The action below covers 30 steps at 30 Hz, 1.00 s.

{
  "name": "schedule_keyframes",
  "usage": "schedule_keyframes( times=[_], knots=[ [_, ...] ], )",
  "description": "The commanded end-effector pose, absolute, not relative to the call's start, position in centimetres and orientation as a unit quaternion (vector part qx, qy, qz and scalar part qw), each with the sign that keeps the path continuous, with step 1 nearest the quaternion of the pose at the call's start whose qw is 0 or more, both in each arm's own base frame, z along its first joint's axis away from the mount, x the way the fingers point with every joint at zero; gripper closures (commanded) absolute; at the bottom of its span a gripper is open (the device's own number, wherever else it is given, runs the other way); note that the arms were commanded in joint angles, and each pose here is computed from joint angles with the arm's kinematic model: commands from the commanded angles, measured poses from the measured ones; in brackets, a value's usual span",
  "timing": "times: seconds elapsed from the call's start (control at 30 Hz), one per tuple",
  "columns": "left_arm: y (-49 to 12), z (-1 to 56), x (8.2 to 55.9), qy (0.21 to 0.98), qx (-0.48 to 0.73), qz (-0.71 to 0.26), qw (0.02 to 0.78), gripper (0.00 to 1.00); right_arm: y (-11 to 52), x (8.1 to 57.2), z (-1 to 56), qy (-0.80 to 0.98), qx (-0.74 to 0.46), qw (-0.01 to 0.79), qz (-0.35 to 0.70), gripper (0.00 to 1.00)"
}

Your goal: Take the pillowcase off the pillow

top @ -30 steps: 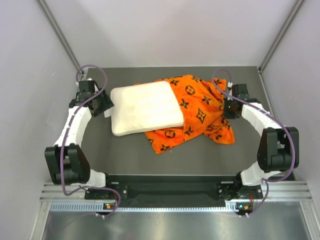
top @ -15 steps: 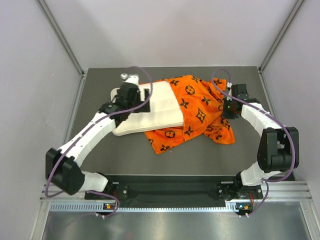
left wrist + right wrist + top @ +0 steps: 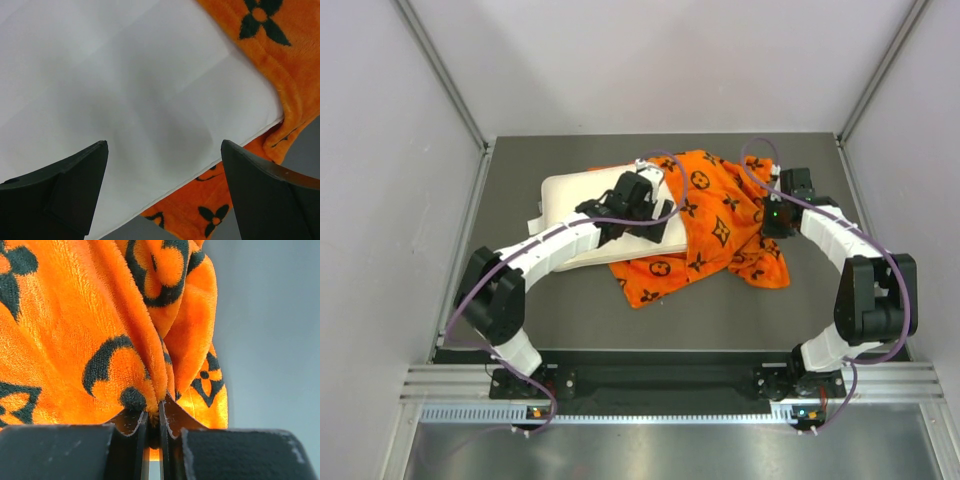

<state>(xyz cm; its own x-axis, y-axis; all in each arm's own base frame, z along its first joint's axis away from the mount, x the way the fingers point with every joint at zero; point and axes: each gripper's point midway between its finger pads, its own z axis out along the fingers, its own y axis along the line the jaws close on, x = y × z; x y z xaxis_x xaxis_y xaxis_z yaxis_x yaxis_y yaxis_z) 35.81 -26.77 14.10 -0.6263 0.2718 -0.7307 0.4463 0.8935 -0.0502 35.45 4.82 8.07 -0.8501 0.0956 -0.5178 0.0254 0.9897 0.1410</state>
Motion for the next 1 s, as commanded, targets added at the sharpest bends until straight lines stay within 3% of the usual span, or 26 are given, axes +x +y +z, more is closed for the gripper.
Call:
schedule_keyframes(
  times=[0.0,0.27,0.33,0.37,0.4,0.47,0.53,0.67,0.7,0.8,0.97],
  knots=[
    [-28.8,15.0,36.7,0.875,0.233,-0.132,0.403,0.01,6.0,36.0,9.3,0.952,0.023,0.295,0.082,0.97],
    [-29.5,10.9,34.6,0.889,0.271,-0.131,0.345,0.04,6.5,36.3,9.3,0.952,0.023,0.294,0.086,0.96],
    [-29.5,10.4,34.6,0.892,0.27,-0.126,0.339,0.16,6.6,36.5,9.7,0.951,0.022,0.297,0.087,0.96],
    [-29.3,9.7,34.4,0.898,0.267,-0.122,0.329,0.25,6.8,36.5,9.9,0.95,0.019,0.298,0.089,0.95],
    [-29.2,9.6,34.5,0.899,0.265,-0.118,0.327,0.45,6.9,36.5,10.2,0.949,0.019,0.301,0.091,0.94],
    [-29.1,9.1,34.5,0.903,0.262,-0.112,0.322,0.58,7.3,36.5,10.7,0.948,0.015,0.305,0.095,0.92],
    [-28.9,8.4,34.4,0.906,0.262,-0.108,0.314,0.74,7.7,36.4,11.4,0.946,0.01,0.309,0.101,0.86],
    [-28.9,7.8,34.1,0.909,0.259,-0.111,0.306,0.94,9.3,35.6,13.3,0.938,-0.013,0.329,0.111,0.69],
    [-28.9,7.6,33.9,0.91,0.259,-0.113,0.303,0.97,9.6,35.3,13.6,0.937,-0.019,0.33,0.112,0.58],
    [-29.0,7.5,33.8,0.911,0.258,-0.116,0.3,1.0,11.1,34.2,14.9,0.93,-0.039,0.344,0.12,0.4],
    [-28.9,8.0,33.8,0.91,0.249,-0.121,0.309,1.0,14.4,32.3,16.4,0.918,-0.073,0.361,0.148,0.29]
  ],
)
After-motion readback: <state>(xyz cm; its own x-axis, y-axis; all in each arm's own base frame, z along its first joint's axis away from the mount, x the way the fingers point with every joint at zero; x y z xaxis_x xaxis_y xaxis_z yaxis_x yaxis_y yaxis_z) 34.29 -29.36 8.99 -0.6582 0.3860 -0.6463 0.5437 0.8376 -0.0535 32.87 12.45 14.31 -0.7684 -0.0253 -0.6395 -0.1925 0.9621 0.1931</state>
